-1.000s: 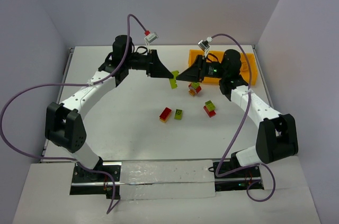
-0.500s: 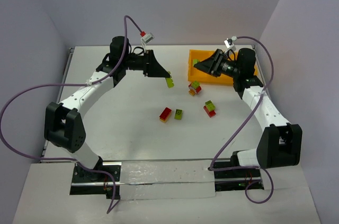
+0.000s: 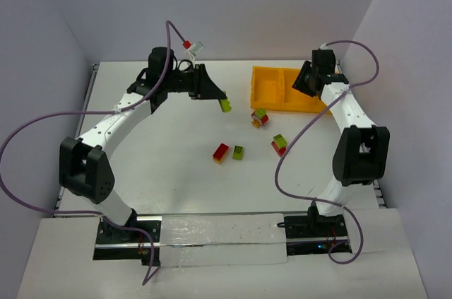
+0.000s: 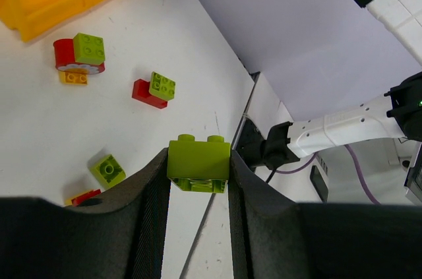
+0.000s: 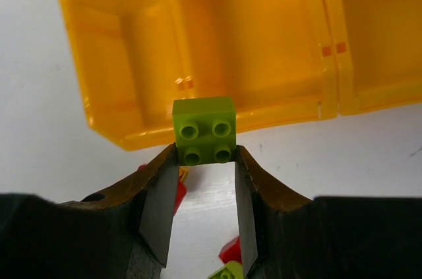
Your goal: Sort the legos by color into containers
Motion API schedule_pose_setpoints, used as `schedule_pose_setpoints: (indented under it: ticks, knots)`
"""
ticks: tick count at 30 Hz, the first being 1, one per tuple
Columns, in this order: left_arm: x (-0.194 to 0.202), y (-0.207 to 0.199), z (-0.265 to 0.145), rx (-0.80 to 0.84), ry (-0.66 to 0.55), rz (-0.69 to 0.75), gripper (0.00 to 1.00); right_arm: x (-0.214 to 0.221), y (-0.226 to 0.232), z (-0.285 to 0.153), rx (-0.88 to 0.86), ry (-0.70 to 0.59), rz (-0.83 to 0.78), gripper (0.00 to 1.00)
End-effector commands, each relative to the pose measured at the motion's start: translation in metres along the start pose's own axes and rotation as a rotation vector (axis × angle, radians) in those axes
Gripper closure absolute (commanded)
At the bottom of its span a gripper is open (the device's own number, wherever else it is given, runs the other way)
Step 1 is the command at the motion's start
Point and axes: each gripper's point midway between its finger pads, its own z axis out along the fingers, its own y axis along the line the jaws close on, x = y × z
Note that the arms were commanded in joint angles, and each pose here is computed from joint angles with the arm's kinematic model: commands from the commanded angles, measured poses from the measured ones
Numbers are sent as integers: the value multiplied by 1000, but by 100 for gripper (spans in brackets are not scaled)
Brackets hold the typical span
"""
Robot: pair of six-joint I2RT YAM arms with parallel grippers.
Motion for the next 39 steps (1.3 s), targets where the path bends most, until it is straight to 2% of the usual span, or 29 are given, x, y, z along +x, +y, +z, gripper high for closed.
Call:
schedule_pose_setpoints:
  ticks: [1,4,6,10,12,16,19,22,24,28,29,32,39]
  knots:
    - [-14,-12,-4,-19,-36,54,100,-32,-23,19,111,-42,-9,92]
    - [-15,-13,-4,-23,-39,52,100,-33,-26,39,125,-15,-14,85]
    - [-16,-14,-5,-28,-43,52,100,-44,-21,47,121,-16,-19,77]
    - [-18,-15,-5,-43,-51,49,100,-42,-21,64,128,26,-32,38]
    - [-18,-16,-6,-44,-52,48,100,-46,-17,62,115,26,-37,27]
    - [-18,-17,-5,-46,-57,44,100,-62,-6,39,74,-19,-45,25]
    - [-21,-16,-4,-54,-67,34,100,-67,10,11,13,-51,-66,30]
    - [-25,-11,-3,-79,-77,21,100,-50,36,-9,-119,-57,-123,32]
    - [-27,-4,0,-100,-82,-4,100,-36,77,-54,-266,-121,-242,33]
    - [-30,7,6,-138,-97,-54,100,21,128,-98,-466,-136,-443,30]
    - [-31,12,7,-158,-103,-68,100,40,145,-114,-522,-143,-484,26]
    - [-29,24,9,-206,-99,-100,100,64,168,-147,-652,-162,-510,22]
    - [-29,33,8,-248,-108,-120,100,107,201,-173,-778,-141,-576,20]
